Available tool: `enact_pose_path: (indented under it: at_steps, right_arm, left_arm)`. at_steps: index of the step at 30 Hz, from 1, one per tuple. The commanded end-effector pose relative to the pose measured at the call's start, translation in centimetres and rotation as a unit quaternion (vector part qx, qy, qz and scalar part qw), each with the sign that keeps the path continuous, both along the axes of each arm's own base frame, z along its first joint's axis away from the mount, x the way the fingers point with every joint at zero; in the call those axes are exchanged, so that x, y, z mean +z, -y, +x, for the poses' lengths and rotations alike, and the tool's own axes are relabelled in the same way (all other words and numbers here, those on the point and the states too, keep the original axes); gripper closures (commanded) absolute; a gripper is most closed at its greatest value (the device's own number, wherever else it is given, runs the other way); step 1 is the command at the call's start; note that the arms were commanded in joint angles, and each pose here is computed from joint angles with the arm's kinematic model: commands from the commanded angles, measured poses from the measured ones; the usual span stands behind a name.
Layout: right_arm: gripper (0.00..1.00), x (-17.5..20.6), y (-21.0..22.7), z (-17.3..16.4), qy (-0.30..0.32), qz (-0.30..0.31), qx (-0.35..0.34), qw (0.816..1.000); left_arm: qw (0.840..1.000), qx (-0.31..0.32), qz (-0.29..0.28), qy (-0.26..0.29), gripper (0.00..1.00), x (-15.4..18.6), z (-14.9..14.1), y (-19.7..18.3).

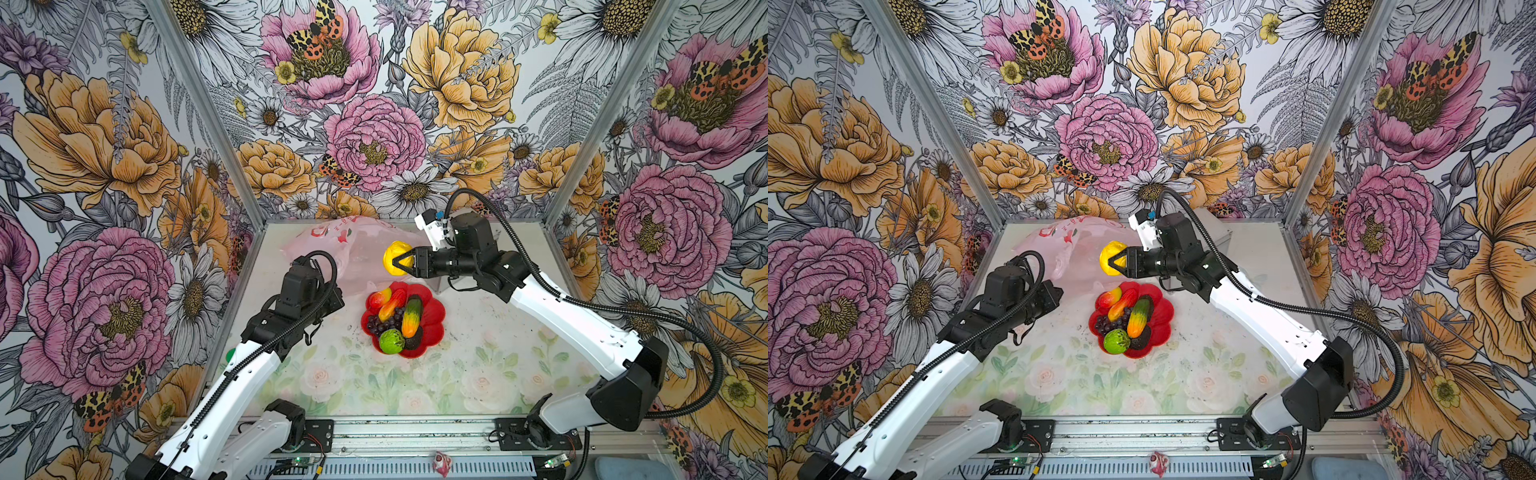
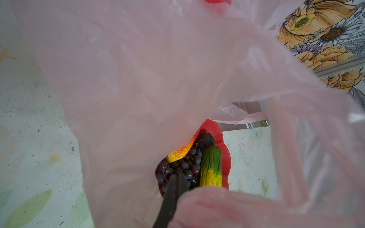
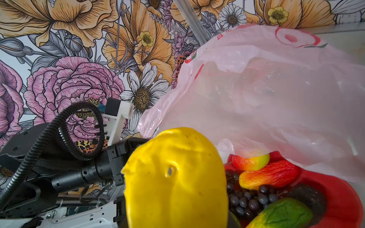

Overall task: Place the fruits into the plastic bag
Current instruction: Place the fruit in the plastic bag.

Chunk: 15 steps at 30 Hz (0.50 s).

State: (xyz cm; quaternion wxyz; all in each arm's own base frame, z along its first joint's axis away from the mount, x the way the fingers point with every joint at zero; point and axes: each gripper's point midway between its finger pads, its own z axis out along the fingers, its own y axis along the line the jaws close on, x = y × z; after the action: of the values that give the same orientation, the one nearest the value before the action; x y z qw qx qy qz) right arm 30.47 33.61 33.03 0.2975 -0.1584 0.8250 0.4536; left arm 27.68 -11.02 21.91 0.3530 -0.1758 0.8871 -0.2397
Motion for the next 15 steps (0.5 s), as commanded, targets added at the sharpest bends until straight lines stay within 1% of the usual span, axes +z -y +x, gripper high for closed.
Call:
enact_pose_path:
  at_steps: [1,6,15]
  right_arm:
    - [0.79,0.9,-1.3,1.1,-0.011,0.023,-0.01,1.0]
    - [0.8,0.2,-2.8,2.1,-0.028,0.025,0.004,0.999]
    - [0.84,-4.9,-5.5,4.5,-0.096,0.003,-0.004,0.995]
  left_arm:
    - [1.0,0.008,-0.001,0.007,1.0,0.3,0.0,-0.2]
    - [1.0,0.011,-0.002,0.012,1.0,0.8,0.1,-0.1]
    - [1.0,0.003,-0.004,0.022,1.0,1.6,1.0,1.1]
